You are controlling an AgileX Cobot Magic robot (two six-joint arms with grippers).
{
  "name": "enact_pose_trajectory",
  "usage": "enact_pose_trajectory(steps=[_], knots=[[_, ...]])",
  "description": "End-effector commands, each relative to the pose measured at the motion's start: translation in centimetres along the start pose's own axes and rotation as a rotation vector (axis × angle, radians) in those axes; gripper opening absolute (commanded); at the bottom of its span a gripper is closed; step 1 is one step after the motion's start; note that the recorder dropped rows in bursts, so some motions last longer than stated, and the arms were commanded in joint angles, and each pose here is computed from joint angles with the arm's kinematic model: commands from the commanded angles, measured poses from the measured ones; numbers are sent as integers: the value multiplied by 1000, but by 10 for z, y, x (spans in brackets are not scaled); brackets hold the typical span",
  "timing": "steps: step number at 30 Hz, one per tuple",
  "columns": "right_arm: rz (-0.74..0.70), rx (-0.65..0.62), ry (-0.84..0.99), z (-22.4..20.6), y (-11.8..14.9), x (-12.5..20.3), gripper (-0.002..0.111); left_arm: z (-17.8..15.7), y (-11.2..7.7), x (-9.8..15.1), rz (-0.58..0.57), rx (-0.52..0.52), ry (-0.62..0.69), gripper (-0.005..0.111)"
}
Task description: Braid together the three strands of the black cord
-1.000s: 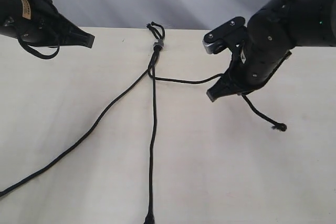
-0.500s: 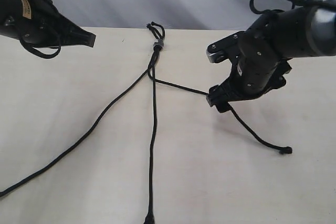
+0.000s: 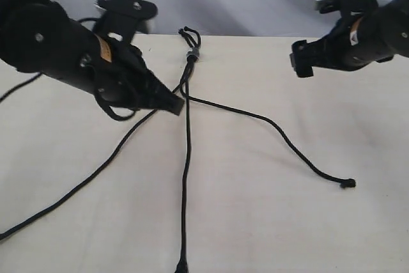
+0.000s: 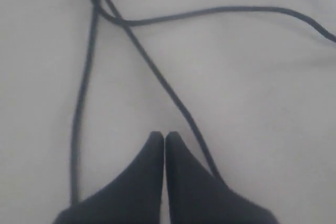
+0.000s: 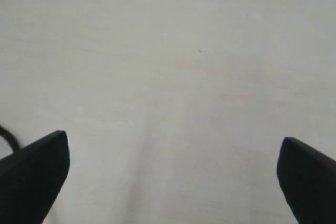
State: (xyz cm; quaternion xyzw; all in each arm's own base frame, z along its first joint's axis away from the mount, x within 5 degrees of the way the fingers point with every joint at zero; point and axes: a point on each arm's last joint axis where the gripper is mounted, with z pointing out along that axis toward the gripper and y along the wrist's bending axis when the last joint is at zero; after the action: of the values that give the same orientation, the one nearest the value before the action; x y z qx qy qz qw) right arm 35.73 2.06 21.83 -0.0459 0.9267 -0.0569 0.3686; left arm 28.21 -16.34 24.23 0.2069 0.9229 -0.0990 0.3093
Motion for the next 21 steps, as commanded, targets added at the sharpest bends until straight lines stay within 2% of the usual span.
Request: enact_pose_trajectory(steps=[1, 7, 9, 12, 21], knots=[[66, 0, -76, 9, -31, 17, 104, 28, -32, 16, 82, 55, 100, 6], [116, 7, -104, 9, -41, 17, 104, 67, -56, 37, 133, 85, 188, 46], [107, -7, -117, 9, -36, 15, 104, 77, -60, 43, 123, 87, 203, 53], [95, -24, -128, 9, -30, 14, 104, 89, -62, 48, 122, 85, 216, 52], [47, -62, -142, 7, -12, 10, 104, 112, -61, 63, 136, 72, 270, 40]])
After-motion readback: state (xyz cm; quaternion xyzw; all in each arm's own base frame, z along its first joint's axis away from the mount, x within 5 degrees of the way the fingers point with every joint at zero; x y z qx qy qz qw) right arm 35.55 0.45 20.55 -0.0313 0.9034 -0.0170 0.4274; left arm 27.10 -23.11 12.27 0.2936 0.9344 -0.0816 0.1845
